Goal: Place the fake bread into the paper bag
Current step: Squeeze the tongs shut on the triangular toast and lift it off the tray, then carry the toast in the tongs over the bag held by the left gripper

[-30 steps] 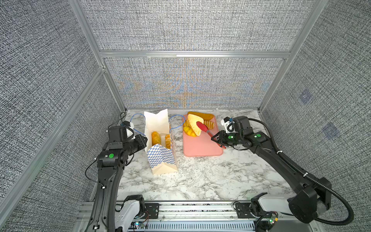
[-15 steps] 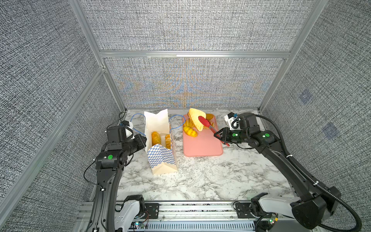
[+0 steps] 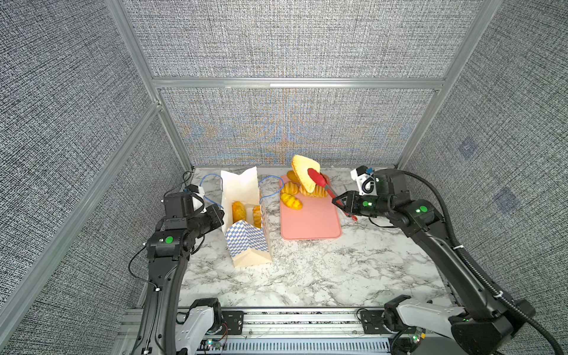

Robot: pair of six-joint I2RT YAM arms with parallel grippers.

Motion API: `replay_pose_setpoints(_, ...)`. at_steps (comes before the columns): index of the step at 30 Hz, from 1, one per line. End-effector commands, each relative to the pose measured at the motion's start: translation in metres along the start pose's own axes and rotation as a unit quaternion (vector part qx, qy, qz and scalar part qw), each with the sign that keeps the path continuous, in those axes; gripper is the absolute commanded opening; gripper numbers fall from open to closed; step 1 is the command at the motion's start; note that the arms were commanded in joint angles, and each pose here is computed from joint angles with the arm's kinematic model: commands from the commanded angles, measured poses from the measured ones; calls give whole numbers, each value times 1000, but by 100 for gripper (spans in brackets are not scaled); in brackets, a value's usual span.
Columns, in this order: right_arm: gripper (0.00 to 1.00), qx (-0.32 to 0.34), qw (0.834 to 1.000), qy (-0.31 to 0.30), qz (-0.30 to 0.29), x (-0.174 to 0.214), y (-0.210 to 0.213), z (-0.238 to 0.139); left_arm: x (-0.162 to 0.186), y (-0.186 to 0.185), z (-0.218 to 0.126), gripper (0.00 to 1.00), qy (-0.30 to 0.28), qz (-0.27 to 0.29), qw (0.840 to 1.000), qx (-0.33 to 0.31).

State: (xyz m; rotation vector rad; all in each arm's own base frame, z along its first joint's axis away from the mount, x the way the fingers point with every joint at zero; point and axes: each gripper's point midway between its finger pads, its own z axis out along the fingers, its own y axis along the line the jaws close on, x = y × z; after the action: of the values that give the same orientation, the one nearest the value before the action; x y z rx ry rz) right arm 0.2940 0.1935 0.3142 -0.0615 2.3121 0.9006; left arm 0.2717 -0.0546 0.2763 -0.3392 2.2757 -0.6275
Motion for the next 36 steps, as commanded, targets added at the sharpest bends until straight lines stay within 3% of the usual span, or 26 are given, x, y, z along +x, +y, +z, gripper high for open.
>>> replay_pose_setpoints(1,29,-10,1000,-19,-14,-10,9,-7,-1,-2,0,2,-1,1,1000,5)
replay_pose_setpoints(13,29,-54,997,-43,-34,-26,43,-28,-3,-2,0,2,-3,2,1000,5)
replay_pose_setpoints(36,29,-116,988,-33,-100,-24,111,-27,-2,-3,1,2,-3,1,1000,7)
